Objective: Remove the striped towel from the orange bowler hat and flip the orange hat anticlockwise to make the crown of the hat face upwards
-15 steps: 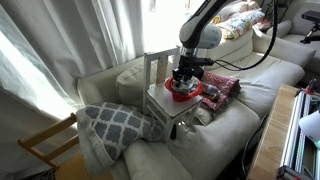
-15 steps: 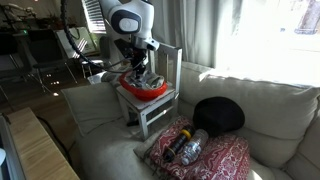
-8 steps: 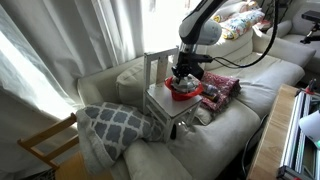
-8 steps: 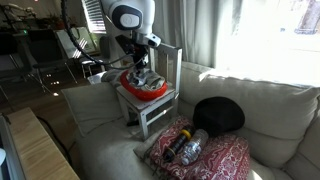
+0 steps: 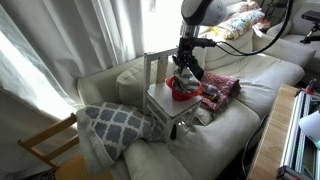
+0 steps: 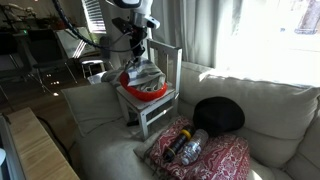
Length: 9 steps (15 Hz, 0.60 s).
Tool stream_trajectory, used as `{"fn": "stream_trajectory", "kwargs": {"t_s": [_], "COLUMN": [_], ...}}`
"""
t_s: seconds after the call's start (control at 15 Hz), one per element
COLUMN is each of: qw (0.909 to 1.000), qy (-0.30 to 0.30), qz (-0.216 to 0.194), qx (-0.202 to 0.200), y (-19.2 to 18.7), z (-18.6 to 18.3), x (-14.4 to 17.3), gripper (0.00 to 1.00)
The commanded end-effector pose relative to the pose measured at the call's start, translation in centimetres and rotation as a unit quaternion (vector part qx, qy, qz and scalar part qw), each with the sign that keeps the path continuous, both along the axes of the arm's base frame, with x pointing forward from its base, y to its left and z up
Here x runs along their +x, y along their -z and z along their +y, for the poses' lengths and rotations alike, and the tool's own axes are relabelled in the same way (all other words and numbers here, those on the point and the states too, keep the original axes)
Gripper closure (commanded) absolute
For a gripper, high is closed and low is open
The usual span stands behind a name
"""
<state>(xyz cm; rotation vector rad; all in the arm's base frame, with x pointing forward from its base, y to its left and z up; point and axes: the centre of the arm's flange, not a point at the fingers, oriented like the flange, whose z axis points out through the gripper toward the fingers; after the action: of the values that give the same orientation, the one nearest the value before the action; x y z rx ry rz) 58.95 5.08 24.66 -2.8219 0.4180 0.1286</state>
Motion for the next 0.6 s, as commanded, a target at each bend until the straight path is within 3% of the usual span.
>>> {"fn": "stream_trajectory", "kwargs": {"t_s": [0.0, 0.27, 0.53], "qw": [0.9995, 0.999, 0.9983], "qy": [-0.016, -0.02, -0.026], "qz": [0.02, 0.017, -0.028], "qx": [-0.017, -0.035, -0.043], "y": [-4.4, -9.6, -15.3], "z": [0.6, 0.3, 0.1], "x": [-0.4, -0.3, 0.8], "gripper": [0.98, 0.98, 0.98]}}
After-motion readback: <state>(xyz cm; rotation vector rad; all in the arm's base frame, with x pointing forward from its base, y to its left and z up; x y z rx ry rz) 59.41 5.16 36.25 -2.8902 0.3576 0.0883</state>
